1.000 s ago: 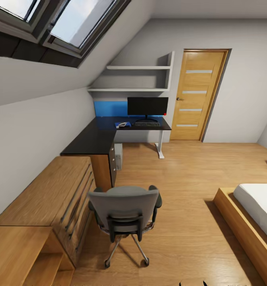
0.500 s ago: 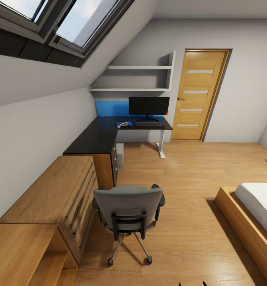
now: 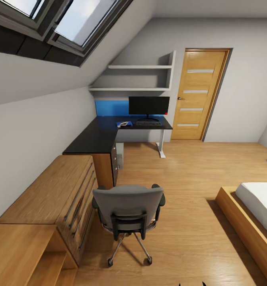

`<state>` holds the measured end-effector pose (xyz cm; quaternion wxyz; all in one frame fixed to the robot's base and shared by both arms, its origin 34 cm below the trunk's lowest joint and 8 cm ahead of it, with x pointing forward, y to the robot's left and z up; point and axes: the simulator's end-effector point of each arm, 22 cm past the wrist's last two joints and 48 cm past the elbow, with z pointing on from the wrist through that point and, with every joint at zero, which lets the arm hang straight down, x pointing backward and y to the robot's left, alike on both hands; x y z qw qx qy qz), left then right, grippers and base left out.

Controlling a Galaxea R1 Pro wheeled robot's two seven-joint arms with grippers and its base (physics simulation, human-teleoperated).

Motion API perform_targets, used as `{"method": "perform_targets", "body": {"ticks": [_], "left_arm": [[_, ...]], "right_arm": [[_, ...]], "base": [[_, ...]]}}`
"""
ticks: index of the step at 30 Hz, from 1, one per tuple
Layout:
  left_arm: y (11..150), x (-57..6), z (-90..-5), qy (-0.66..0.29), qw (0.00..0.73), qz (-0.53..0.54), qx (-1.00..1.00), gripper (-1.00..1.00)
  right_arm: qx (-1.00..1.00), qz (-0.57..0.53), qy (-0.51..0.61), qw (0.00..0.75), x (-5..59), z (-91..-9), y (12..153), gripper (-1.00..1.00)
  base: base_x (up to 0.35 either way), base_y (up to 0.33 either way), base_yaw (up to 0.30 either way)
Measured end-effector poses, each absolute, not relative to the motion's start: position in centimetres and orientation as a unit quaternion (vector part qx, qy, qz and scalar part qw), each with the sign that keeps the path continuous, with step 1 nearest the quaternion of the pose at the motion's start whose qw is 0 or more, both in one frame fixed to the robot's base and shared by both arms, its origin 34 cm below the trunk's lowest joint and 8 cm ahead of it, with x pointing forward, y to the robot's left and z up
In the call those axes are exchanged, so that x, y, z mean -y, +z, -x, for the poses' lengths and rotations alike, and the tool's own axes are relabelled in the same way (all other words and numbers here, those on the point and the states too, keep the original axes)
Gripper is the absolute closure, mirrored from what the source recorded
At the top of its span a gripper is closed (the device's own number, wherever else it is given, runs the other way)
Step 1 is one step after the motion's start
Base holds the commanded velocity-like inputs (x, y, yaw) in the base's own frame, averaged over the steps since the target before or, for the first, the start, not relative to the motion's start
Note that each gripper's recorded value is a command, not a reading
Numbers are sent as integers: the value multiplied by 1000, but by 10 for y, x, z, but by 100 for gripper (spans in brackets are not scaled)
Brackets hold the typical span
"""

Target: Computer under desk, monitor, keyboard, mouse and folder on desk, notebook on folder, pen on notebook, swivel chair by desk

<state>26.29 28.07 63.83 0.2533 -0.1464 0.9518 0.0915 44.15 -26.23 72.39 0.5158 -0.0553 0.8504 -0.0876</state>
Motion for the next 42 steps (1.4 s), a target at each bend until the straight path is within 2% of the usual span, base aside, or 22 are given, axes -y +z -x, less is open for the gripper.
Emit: {"method": "perform_targets", "body": {"ticks": [8,17,21,24,30,33,42], "left_arm": [[640,-264,-306,87,246,156,-953,-100],[656,-233,-420,70,253,156,-952,-100],[682,-221,-500,55,295,160,-941,-100],[690,-210,-523,45,303,159,-938,-100],[686,-203,-531,38,299,155,-941,-100],[662,-210,-505,53,267,150,-950,-100],[647,-216,-497,66,279,152,-946,-100]], "right_arm": [[-842,46,-76,532,252,-460,726,-100],[-846,38,-70,527,233,-510,727,-100],[-871,31,-77,485,218,-573,731,-100],[-895,27,-71,440,198,-586,723,-100],[-914,27,-56,401,170,-594,716,-100],[-918,25,-45,393,154,-598,715,-100],[-901,13,-40,432,160,-601,710,-100]], "base": [[0,0,0],[0,0,0],[0,0,0],[0,0,0],[0,0,0],[0,0,0],[0,0,0]]}}
